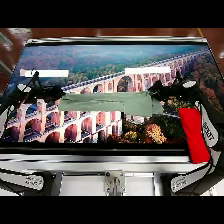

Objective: Fold the shirts.

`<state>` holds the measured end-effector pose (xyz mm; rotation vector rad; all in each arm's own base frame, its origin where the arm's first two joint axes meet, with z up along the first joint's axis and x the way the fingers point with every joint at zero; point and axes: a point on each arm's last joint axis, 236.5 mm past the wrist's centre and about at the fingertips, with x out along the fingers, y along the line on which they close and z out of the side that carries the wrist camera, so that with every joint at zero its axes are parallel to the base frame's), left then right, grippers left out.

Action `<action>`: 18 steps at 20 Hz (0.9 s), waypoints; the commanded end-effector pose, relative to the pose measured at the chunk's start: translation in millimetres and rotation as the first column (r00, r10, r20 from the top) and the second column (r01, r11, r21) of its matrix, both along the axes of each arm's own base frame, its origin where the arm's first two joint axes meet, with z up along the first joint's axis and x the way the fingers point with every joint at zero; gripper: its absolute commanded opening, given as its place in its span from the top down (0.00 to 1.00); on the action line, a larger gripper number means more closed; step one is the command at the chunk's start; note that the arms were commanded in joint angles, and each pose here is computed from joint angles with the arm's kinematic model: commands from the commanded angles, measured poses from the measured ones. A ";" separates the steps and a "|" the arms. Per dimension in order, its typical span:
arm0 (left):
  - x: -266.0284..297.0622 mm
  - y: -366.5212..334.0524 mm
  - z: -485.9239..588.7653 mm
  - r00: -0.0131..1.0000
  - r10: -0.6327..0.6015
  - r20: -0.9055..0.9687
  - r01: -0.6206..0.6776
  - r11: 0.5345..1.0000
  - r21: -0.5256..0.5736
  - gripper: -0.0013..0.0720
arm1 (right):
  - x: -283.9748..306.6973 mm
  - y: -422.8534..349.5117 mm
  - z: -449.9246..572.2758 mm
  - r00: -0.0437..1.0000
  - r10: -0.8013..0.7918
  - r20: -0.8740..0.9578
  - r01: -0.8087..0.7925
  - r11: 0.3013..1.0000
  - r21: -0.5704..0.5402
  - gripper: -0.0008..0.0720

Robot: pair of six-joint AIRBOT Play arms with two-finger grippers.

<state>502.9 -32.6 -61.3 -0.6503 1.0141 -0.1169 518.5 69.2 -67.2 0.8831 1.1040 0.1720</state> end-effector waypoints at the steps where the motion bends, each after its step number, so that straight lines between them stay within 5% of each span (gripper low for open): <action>1: 0.8 3.8 -5.3 1.000 -0.007 -0.021 0.007 1.000 0.000 0.01 | 13.1 -6.1 5.9 0.990 0.095 0.103 -0.085 0.992 -0.095 0.12; 3: -3.3 14.9 8.3 0.999 -0.036 -0.035 0.036 0.999 -0.003 0.02 | 10.3 -40.6 21.6 0.983 0.153 0.101 -0.128 0.967 -0.218 0.11; 6: -20.4 8.5 24.3 0.989 -0.105 -0.102 0.098 0.992 -0.077 0.11 | -42.0 -122.2 -3.3 0.977 0.102 -0.186 -0.174 0.888 -0.425 0.02; 8: -37.3 -7.1 28.0 0.973 -0.178 -0.145 0.162 0.980 -0.113 0.19 | -73.6 -121.8 -16.6 0.941 0.144 -0.306 -0.251 0.905 -0.345 0.02; 12: -56.7 -34.4 31.6 0.943 -0.279 -0.181 0.255 0.956 -0.147 0.19 | -72.8 -83.4 -37.7 0.928 0.206 -0.311 -0.267 0.949 -0.169 0.02; 18: -70.1 -88.9 46.7 0.893 -0.430 -0.135 0.416 0.901 -0.119 0.19 | -58.4 -33.7 -71.8 0.926 0.176 -0.333 -0.210 0.975 -0.069 0.04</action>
